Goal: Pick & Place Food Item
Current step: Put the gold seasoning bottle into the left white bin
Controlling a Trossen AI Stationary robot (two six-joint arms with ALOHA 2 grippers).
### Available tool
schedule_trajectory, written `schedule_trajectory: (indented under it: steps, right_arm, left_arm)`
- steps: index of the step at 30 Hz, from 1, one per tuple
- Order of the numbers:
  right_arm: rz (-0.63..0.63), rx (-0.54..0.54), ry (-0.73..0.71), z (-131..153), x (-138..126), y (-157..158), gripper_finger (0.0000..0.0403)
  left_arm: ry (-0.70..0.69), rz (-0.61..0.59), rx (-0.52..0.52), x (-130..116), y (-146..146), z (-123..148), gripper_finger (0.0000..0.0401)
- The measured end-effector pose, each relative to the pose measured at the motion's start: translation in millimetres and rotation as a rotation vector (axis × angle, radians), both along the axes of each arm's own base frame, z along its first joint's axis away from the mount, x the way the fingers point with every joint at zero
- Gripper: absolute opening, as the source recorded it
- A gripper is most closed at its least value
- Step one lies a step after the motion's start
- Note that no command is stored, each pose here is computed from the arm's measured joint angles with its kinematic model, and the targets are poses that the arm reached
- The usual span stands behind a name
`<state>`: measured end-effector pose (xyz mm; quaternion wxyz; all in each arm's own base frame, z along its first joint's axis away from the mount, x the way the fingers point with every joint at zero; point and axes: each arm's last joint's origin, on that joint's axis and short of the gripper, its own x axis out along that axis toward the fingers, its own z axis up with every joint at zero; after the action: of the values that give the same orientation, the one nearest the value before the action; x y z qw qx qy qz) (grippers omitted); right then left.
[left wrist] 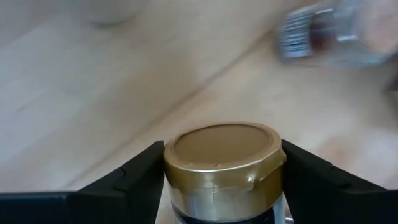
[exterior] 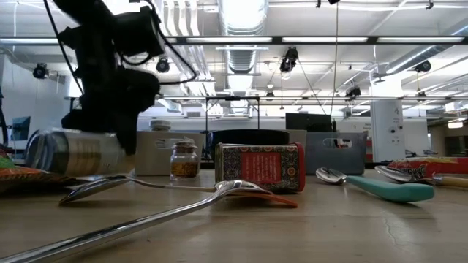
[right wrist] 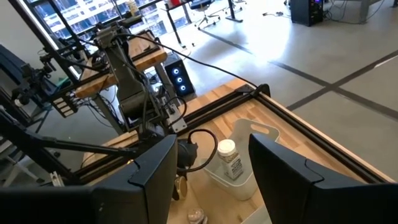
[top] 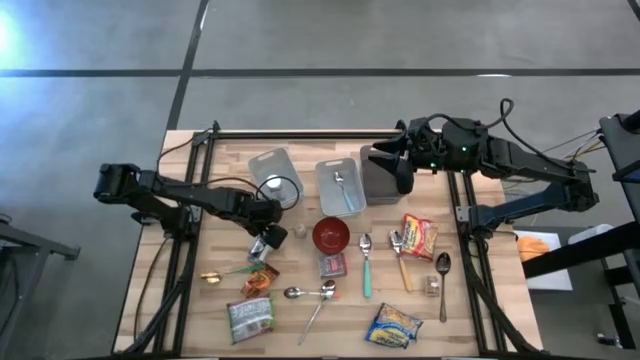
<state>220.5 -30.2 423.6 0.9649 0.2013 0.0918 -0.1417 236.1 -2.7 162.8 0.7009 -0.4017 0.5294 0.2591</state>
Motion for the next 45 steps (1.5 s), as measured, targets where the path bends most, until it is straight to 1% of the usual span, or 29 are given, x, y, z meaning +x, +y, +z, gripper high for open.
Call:
schedule_trajectory:
  steps: [5, 8, 12, 15, 17, 21, 24, 28, 31, 33, 36, 41, 43, 45]
  right_arm:
    - [0.003, 0.009, -0.002, 0, 0, 0, 0.0196]
    - [0.026, 0.043, -0.009, 0, 0, 1, 0.0196]
    - [0.039, 0.074, -0.015, 0, 0, 2, 0.0196]
    - [0.029, 0.113, -0.019, -1, 2, 1, 0.0196]
    - [0.044, 0.127, -0.011, -3, 5, 2, 0.0196]
    - [0.117, 0.156, 0.054, -16, 24, 4, 0.0196]
    - [0.181, 0.19, 0.072, -28, 46, 4, 0.0196]
    - [0.323, 0.24, -0.007, -36, 77, 4, 0.0196]
    - [0.354, 0.32, -0.067, -40, 94, 3, 0.0196]
    - [0.371, 0.359, -0.078, -44, 102, 2, 0.0196]
    - [0.387, 0.384, -0.063, -51, 109, 0, 0.0196]
    - [0.427, 0.393, -0.056, -56, 115, 1, 0.0199]
    - [0.434, 0.389, -0.07, -56, 117, 0, 0.0208]
    - [0.436, 0.388, -0.073, -55, 116, 0, 0.0225]
  left_arm:
    - [-0.107, -0.005, 0.0, 6, 0, 28, 0.0256]
    - [-0.195, -0.006, 0.048, 7, 1, 53, 0.0256]
    - [-0.309, -0.008, 0.158, 5, 4, 86, 0.0256]
    - [-0.418, -0.001, 0.26, 5, 7, 114, 0.0256]
    - [-0.485, -0.004, 0.326, 7, 9, 132, 0.0256]
    - [-0.62, -0.018, 0.442, 14, 13, 168, 0.0256]
    - [-0.664, -0.022, 0.512, 14, 17, 186, 0.0256]
    - [-0.688, -0.048, 0.573, 13, 20, 203, 0.0256]
    - [-0.703, -0.059, 0.587, 13, 20, 209, 0.0256]
    - [-0.704, -0.065, 0.587, 13, 20, 209, 0.0256]
    - [-0.713, -0.062, 0.589, 12, 20, 210, 0.0256]
    - [-0.784, -0.065, 0.601, 15, 20, 216, 0.0256]
    - [-0.831, -0.072, 0.607, 17, 20, 220, 0.0256]
    - [-0.876, -0.079, 0.611, 18, 19, 224, 0.0256]
